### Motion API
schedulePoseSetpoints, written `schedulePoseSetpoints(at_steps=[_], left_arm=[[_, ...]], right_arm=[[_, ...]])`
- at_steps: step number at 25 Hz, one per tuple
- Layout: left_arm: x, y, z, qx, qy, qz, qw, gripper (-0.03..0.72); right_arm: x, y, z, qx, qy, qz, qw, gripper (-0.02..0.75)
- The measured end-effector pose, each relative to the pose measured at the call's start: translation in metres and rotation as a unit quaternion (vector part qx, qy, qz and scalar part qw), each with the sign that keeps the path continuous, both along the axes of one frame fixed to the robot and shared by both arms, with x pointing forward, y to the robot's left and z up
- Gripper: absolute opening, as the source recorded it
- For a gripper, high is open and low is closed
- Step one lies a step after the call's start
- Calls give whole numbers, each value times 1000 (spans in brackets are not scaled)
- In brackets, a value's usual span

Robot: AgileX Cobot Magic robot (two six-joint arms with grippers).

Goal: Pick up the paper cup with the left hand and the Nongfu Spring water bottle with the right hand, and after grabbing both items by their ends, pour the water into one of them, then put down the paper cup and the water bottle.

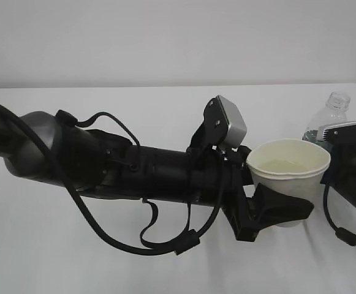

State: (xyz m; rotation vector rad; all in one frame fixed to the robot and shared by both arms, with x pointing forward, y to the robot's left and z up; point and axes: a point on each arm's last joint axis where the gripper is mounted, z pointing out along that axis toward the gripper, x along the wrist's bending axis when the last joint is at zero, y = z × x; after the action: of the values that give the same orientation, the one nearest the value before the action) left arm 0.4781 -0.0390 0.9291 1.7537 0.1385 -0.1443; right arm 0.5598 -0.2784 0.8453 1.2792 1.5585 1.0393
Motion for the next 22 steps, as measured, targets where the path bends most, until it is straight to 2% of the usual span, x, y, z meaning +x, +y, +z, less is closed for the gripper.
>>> schedulePoseSetpoints(at_steps=[12,22], left_arm=[[1,0,-1,6,0,6,1000,471],[6,0,1,-8,16,35,999,471]], right_arm=[[-33,-2,21,0,3,0,1000,579],[-70,-4,32,0,20,-3,1000,580]])
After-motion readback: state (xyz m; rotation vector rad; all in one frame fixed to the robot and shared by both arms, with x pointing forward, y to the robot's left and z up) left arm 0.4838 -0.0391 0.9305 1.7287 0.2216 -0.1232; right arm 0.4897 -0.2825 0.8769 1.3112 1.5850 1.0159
